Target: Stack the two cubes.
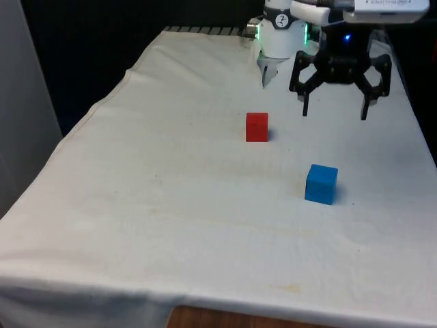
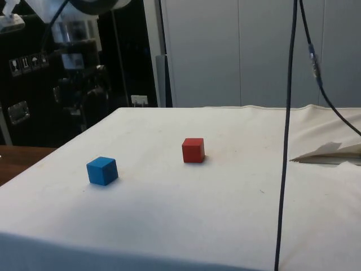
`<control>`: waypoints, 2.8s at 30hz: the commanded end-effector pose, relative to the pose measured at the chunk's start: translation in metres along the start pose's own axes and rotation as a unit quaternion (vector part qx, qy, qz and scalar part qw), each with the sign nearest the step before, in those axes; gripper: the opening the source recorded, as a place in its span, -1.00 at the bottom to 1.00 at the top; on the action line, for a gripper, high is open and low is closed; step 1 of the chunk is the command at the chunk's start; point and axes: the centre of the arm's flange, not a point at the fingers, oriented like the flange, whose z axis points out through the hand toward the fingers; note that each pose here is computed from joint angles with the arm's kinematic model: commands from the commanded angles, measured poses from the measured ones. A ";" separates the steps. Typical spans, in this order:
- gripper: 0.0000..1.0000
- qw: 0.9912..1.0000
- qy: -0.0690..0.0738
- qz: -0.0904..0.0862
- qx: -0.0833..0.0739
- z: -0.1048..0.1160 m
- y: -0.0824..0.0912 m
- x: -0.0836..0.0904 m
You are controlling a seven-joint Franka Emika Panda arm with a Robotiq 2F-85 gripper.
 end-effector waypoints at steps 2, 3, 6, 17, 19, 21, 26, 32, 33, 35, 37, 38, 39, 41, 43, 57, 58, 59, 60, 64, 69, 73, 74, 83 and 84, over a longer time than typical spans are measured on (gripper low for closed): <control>1.00 1.000 0.006 0.008 -0.001 0.008 -0.002 0.001; 1.00 1.000 0.008 0.010 -0.001 0.011 -0.002 0.002; 1.00 1.000 0.010 0.012 0.000 0.015 -0.003 0.002; 1.00 0.999 0.025 0.024 0.006 0.048 -0.001 0.003; 1.00 0.999 0.028 0.024 0.006 0.053 -0.001 0.003; 1.00 0.999 0.030 0.024 0.006 0.055 0.000 0.003; 1.00 0.999 0.041 0.026 0.008 0.071 0.003 0.004; 1.00 0.998 0.048 0.029 0.009 0.083 0.005 0.004; 1.00 0.998 0.051 0.029 0.010 0.088 0.005 0.003; 1.00 0.998 0.052 0.031 0.011 0.093 0.006 0.003; 1.00 0.998 0.052 0.032 0.011 0.097 0.005 0.002; 1.00 0.998 0.051 0.033 0.010 0.101 0.006 0.001; 1.00 0.998 0.048 0.030 0.011 0.097 0.006 0.002; 1.00 0.998 0.050 0.034 0.011 0.102 0.005 0.000; 1.00 0.998 0.048 0.036 0.011 0.106 0.005 -0.001; 1.00 0.998 0.034 0.046 0.010 0.123 0.006 -0.005; 1.00 0.998 0.044 0.050 0.015 0.127 0.005 -0.004; 1.00 0.998 0.046 0.051 0.016 0.128 0.005 -0.003; 1.00 0.997 0.048 0.052 0.017 0.130 0.005 -0.003; 1.00 0.997 0.054 0.056 0.019 0.137 0.005 -0.004; 1.00 0.997 0.053 0.057 0.017 0.140 0.005 -0.005; 1.00 0.997 0.051 0.057 0.014 0.141 0.006 -0.005; 0.95 0.997 0.051 0.058 0.013 0.141 0.006 -0.005; -0.96 0.997 0.049 0.058 0.010 0.141 0.007 -0.005; -1.00 0.997 0.049 0.057 0.010 0.141 0.006 -0.005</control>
